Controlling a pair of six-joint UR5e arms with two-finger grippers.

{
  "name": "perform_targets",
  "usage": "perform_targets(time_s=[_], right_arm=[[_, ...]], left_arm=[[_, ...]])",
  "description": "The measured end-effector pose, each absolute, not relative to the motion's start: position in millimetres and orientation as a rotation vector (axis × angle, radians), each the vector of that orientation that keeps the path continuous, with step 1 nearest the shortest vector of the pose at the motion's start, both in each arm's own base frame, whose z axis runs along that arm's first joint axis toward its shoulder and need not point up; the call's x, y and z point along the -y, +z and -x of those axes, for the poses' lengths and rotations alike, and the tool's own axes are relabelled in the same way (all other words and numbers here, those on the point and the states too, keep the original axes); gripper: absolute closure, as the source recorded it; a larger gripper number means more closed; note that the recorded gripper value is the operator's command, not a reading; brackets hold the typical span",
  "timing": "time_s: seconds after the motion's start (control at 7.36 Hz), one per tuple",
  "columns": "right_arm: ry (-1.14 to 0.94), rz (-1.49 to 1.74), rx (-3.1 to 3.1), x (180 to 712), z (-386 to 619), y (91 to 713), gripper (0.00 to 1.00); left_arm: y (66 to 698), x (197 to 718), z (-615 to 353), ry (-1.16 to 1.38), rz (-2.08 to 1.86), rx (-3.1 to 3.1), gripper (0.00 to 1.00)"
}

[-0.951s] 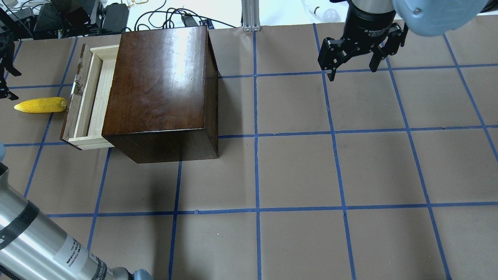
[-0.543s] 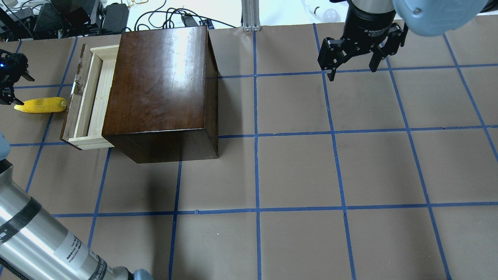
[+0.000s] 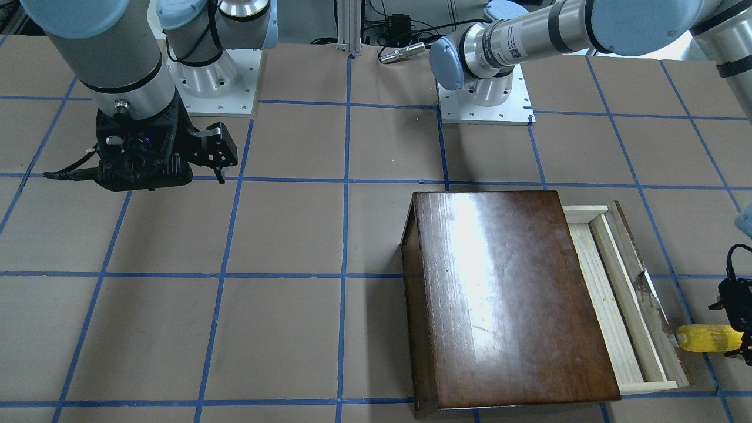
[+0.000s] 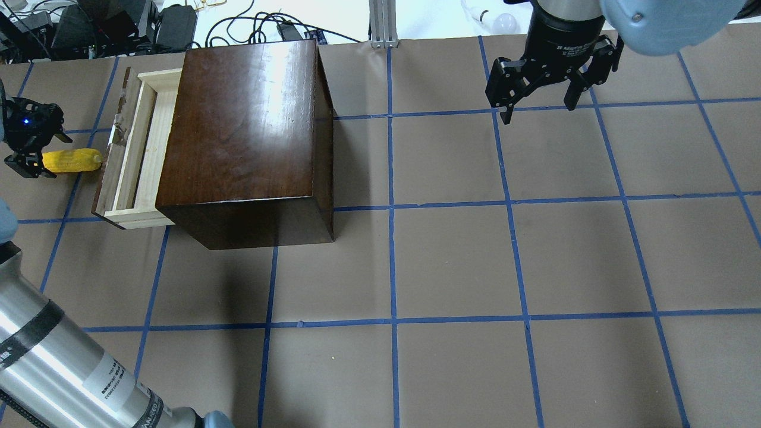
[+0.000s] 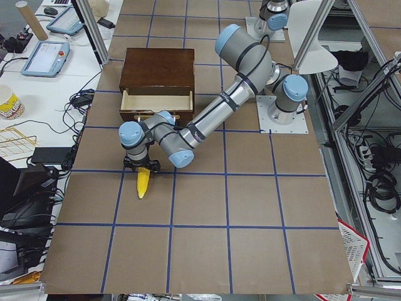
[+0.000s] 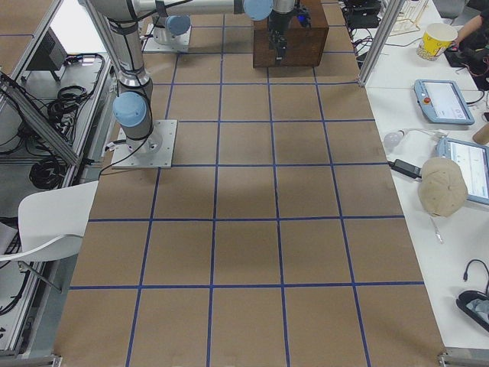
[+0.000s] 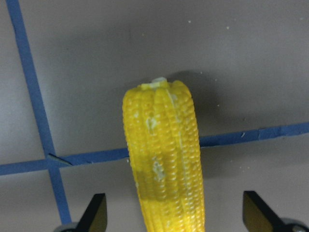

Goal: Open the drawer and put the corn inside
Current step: 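Lower the left gripper onto the yellow corn cob and grasp it, then lift the corn and carry it over the open drawer with the left gripper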

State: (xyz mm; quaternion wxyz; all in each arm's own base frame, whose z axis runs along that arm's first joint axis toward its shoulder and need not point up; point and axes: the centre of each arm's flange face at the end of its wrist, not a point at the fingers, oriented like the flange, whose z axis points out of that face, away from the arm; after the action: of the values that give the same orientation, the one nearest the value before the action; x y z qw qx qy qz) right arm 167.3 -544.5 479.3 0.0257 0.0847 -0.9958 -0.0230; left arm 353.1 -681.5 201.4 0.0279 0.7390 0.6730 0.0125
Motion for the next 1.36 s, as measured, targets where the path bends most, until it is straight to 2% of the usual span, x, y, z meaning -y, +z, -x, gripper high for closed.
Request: perform_targets(time_s=[0.41, 0.68, 0.81, 0.95, 1.09, 1.36], right_arm=[[-0.07, -0.261, 3.078, 545, -167, 479, 0.0], [-0.07, -0.261, 3.078, 545, -167, 479, 0.0], [-0.071, -0.262, 3.078, 545, -167, 479, 0.0], [-0.071, -0.262, 3.078, 545, -167, 479, 0.0], [-0.071, -0.262, 3.078, 545, -167, 479, 0.0], [-0.069, -0.262, 3.078, 545, -167, 479, 0.0]], left_arm=[[181, 687, -356, 0.018, -2.257, -2.067, 0.02], [172, 690, -355, -0.022, -2.265, -2.061, 0.43], [171, 690, -355, -0.032, -2.269, -2.057, 0.78], [172, 691, -355, -0.035, -2.269, -2.053, 0.97], [174, 691, -355, -0.036, -2.267, -2.05, 1.0], [178, 691, -357, -0.038, -2.262, -2.047, 1.0]])
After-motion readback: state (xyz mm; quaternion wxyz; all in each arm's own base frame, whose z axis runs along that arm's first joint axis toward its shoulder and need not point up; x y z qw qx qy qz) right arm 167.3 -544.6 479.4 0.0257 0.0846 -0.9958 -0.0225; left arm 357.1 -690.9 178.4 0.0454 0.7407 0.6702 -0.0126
